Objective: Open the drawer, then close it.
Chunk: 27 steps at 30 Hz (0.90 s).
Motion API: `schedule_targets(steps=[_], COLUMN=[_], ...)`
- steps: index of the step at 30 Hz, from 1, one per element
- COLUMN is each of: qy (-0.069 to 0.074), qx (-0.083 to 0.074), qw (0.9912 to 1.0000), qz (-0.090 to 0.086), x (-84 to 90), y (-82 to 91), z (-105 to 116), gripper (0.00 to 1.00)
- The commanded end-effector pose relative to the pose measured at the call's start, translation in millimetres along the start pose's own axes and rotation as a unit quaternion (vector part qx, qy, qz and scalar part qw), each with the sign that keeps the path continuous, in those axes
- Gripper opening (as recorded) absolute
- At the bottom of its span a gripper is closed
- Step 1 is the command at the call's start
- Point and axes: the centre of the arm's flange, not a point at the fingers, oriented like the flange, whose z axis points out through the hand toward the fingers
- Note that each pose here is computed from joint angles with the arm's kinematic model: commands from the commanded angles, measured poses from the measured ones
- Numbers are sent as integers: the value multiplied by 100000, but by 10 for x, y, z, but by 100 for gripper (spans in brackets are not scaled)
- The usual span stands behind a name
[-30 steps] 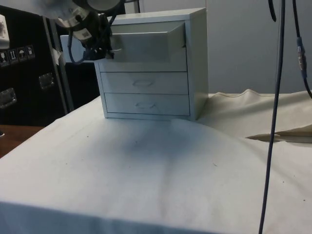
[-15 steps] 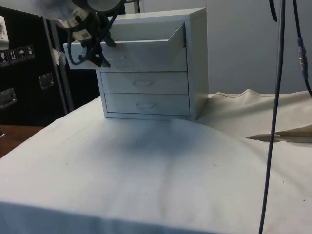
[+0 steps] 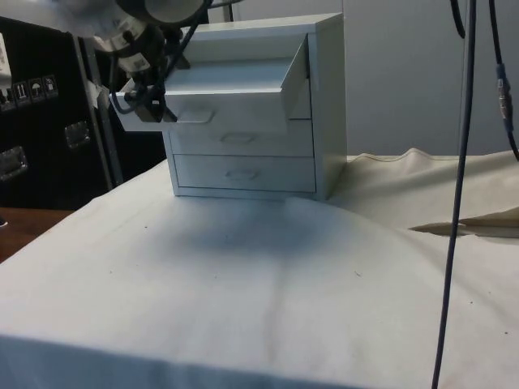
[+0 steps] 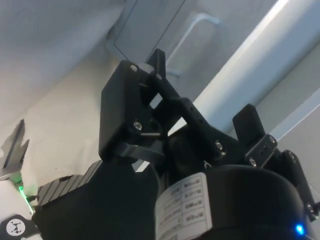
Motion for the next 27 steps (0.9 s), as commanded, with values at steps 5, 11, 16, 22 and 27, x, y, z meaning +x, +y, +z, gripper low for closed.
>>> schedule_targets(steps=[5,11,16,22,27], qy=[-99,322,118,-244,-629], qx=[-416,-603,-286,1462,3091], qw=[99999,99997,99997,99979,99931], qz=[128,209,637,1438,1968], x=[-9,-20,-27,-15,-1], y=[-94,-207,-312,-339,-317], z=[-49,-91,-64,2,56], gripper=[100,100,100,100,100])
